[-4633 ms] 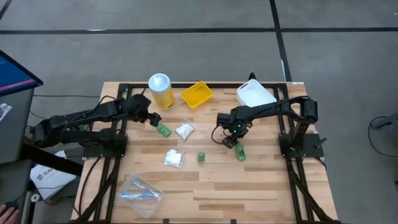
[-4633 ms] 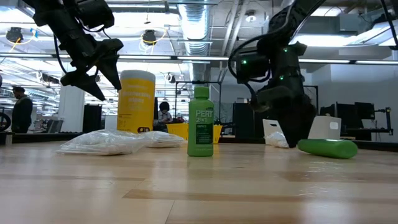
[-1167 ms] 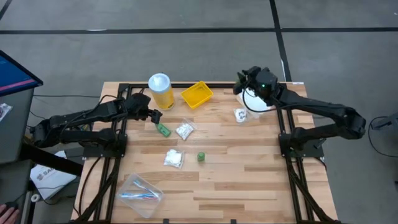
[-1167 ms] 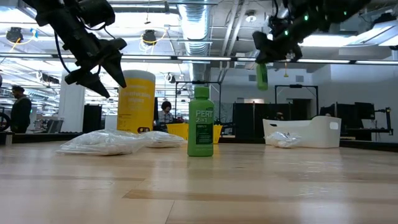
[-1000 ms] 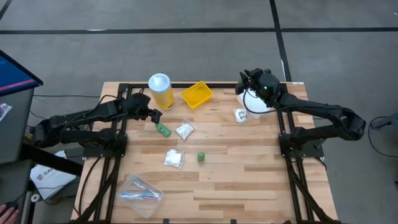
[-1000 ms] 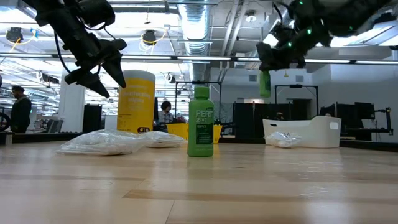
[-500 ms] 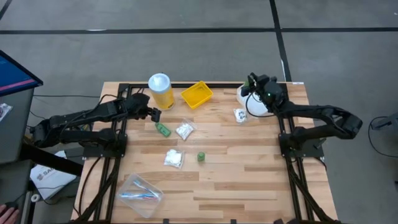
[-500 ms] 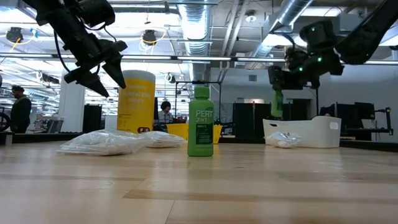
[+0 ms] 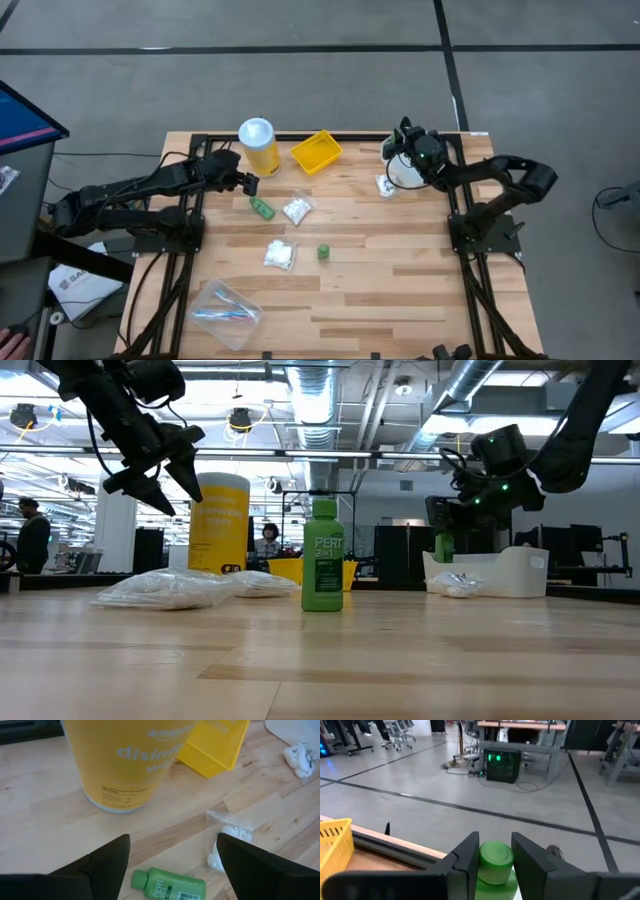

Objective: Pick & Place Travel size toiletries
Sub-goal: Put the green shampoo bottle into the white bin

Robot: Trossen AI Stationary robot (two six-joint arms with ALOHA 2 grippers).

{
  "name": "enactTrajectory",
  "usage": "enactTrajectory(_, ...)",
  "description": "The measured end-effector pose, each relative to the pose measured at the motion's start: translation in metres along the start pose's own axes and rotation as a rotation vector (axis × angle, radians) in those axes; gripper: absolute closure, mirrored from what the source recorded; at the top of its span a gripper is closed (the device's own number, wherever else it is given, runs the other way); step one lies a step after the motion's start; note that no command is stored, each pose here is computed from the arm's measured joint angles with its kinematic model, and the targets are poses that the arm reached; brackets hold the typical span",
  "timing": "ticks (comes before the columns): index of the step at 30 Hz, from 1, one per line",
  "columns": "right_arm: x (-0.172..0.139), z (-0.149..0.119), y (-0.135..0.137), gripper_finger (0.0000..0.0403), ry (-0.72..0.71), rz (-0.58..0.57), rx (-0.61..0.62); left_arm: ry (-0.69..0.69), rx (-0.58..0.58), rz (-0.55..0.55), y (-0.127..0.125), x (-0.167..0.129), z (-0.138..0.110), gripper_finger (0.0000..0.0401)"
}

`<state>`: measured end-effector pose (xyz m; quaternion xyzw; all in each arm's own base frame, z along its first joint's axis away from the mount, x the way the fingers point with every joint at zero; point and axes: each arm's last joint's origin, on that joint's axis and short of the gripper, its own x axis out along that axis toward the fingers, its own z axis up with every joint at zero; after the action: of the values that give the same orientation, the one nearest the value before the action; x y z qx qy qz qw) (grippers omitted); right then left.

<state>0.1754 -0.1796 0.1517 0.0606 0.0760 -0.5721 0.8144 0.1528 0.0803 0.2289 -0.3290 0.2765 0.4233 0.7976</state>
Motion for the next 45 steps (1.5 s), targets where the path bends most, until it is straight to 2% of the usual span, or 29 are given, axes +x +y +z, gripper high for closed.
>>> enactTrajectory(15, 0.009, -0.021, -0.001, 0.0310, 0.082, -0.026, -0.001, -0.027, -0.002, 0.017, 0.000, 0.000, 0.001, 0.0107)
enactTrajectory(25, 0.011, -0.023, -0.002, 0.0304, 0.082, -0.034, 0.019, -0.037, -0.005, 0.013, -0.001, 0.000, 0.002, 0.0107)
enactTrajectory(30, 0.011, -0.026, -0.004, 0.0271, 0.100, -0.042, 0.019, -0.039, -0.006, 0.010, -0.001, 0.000, 0.002, 0.0107)
enactTrajectory(39, 0.011, -0.025, -0.004, 0.0167, 0.093, -0.039, 0.022, -0.043, -0.008, 0.006, -0.001, 0.000, 0.003, 0.0107)
enactTrajectory(42, 0.011, -0.023, -0.004, 0.0156, 0.085, -0.037, 0.027, -0.043, -0.008, 0.006, -0.001, 0.000, 0.003, 0.0107)
enactTrajectory(45, 0.005, -0.006, -0.003, 0.0155, 0.028, -0.020, 0.053, -0.042, -0.008, 0.004, -0.001, 0.000, 0.003, 0.0107)
